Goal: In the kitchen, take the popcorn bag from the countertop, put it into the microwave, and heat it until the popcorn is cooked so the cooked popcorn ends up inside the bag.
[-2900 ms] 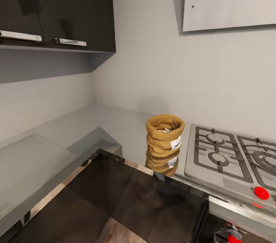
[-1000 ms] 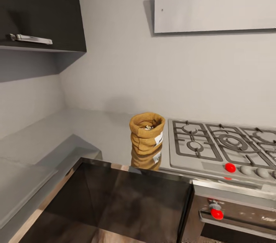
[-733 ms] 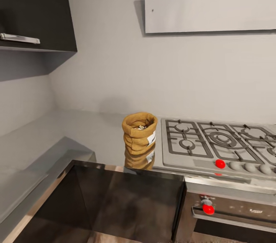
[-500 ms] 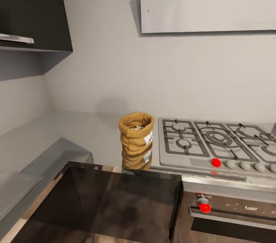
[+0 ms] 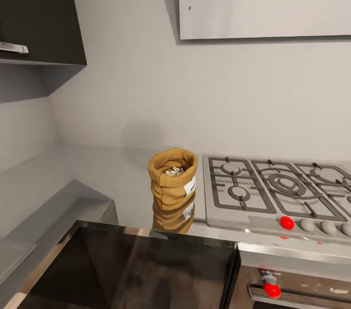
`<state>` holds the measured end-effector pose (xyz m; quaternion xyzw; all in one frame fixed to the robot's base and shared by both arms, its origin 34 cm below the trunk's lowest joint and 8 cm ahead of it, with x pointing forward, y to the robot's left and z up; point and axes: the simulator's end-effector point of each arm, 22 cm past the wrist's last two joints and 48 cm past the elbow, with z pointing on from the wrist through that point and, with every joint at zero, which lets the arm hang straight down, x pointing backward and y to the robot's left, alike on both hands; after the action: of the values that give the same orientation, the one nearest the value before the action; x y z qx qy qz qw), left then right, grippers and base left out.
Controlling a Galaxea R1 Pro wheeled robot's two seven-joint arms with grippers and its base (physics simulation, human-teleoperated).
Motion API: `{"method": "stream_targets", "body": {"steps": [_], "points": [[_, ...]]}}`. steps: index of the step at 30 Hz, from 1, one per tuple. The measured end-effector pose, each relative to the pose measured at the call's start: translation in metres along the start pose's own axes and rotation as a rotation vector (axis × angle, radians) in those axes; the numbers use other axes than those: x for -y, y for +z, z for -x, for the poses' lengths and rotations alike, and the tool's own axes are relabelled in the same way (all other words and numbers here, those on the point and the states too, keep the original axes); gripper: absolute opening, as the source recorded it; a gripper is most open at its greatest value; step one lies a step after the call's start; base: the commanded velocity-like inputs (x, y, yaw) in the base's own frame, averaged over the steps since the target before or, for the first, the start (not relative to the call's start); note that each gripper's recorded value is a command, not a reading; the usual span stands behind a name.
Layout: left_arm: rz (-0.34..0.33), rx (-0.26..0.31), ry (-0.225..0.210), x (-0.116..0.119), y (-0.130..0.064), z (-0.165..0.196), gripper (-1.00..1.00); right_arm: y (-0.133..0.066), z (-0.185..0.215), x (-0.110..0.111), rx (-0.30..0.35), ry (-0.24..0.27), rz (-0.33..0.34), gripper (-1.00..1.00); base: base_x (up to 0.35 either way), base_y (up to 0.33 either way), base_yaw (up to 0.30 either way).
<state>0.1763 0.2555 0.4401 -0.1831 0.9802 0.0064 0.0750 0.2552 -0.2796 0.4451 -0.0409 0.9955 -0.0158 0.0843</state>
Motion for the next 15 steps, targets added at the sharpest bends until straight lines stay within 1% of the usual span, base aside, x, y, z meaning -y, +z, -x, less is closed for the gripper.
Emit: {"method": "stream_targets", "body": {"steps": [15], "points": [[0.0, 0.0, 0.001, 0.0001, 0.0, 0.0, 1.0, 0.0, 0.0, -0.0006, 0.0, -0.004, 0.001, 1.0, 0.002, 0.0, 0.0]]}}
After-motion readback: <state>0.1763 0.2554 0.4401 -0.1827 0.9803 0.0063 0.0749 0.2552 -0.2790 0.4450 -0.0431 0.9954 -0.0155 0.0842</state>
